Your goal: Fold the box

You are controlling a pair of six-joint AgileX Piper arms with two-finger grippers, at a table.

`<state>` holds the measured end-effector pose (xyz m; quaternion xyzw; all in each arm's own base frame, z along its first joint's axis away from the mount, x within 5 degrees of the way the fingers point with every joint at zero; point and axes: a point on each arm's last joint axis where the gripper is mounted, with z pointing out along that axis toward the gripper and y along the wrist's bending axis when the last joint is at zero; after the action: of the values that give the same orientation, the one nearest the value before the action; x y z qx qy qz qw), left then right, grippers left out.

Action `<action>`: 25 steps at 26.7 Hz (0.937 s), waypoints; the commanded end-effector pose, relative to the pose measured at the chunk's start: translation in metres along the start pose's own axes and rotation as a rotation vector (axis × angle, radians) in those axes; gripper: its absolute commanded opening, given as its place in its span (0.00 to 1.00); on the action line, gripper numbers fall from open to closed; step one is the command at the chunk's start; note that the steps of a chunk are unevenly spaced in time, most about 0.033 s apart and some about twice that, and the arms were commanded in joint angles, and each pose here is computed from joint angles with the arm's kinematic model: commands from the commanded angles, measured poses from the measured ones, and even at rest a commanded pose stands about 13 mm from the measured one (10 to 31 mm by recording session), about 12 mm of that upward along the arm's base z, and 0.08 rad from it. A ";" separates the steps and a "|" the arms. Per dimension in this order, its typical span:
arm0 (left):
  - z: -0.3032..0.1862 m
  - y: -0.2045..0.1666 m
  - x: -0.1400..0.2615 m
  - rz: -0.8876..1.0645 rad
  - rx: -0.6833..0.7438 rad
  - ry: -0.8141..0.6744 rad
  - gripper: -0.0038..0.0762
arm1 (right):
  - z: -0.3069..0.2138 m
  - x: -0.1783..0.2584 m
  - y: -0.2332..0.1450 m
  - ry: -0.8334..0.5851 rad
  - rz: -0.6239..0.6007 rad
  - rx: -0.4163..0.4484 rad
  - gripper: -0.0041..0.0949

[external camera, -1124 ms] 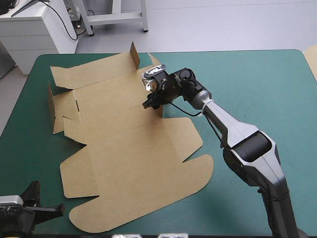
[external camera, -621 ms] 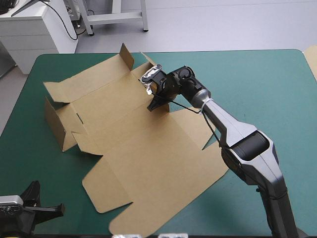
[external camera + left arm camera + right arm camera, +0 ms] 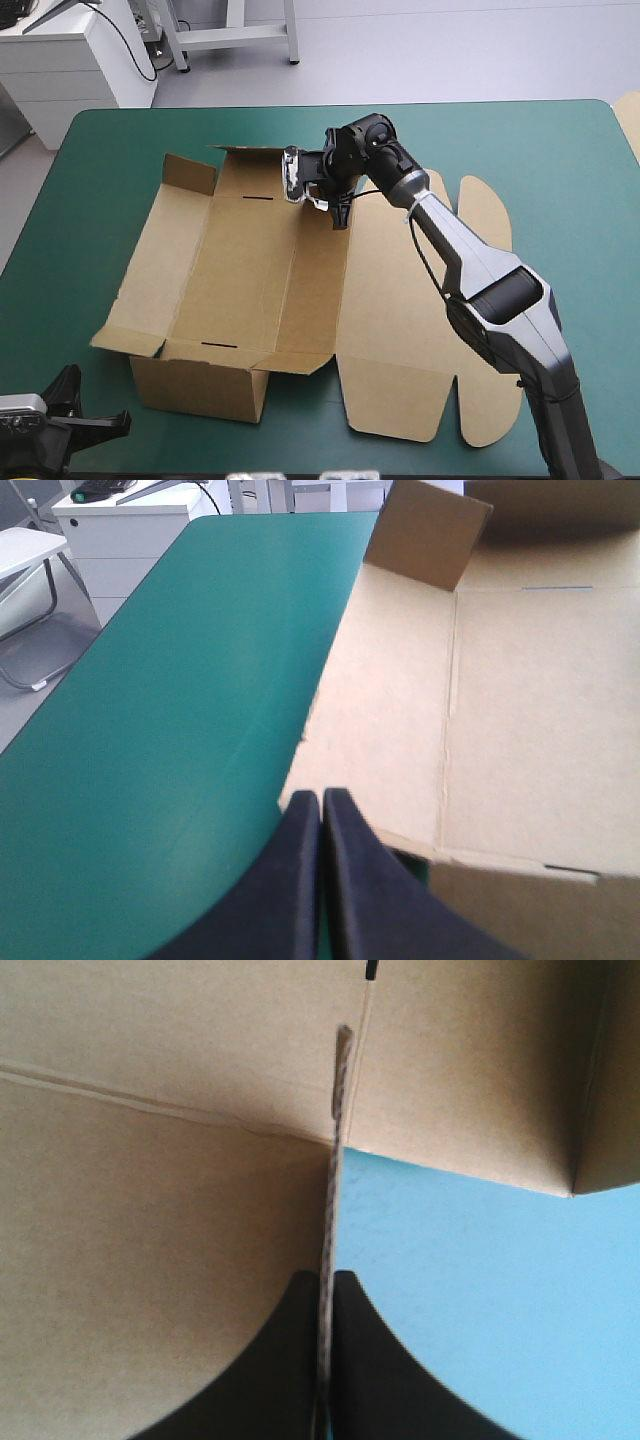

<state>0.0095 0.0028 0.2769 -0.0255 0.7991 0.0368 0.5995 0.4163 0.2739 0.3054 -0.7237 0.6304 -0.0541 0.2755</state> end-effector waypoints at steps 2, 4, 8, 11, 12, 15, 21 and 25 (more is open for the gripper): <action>-0.006 0.000 -0.012 -0.003 -0.001 -0.102 0.04 | -0.047 -0.007 -0.002 -0.053 -0.087 0.009 0.02; -0.006 0.000 -0.012 -0.003 -0.001 -0.102 0.04 | -0.047 -0.007 -0.002 -0.053 -0.087 0.009 0.02; -0.006 0.000 -0.012 -0.003 -0.001 -0.102 0.04 | -0.047 -0.008 -0.003 -0.059 -0.088 0.025 0.02; -0.006 0.000 -0.012 -0.010 -0.001 -0.102 0.04 | -0.047 -0.008 -0.003 -0.062 -0.085 0.025 0.06; -0.006 0.000 -0.012 -0.010 -0.001 -0.102 0.04 | -0.047 -0.008 -0.003 -0.062 -0.080 0.025 0.09; -0.006 0.000 -0.012 -0.010 -0.001 -0.102 0.04 | -0.047 -0.008 -0.003 -0.063 -0.026 0.023 0.23; -0.006 0.000 -0.012 -0.010 -0.001 -0.102 0.04 | -0.048 -0.004 -0.010 -0.020 0.092 0.091 0.70; -0.006 0.000 -0.012 -0.010 -0.001 -0.102 0.04 | -0.054 0.005 -0.014 0.075 0.223 0.161 0.76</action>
<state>0.0095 0.0028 0.2769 -0.0255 0.7991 0.0368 0.5995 0.4161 0.2663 0.3038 -0.6796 0.6876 -0.0633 0.2478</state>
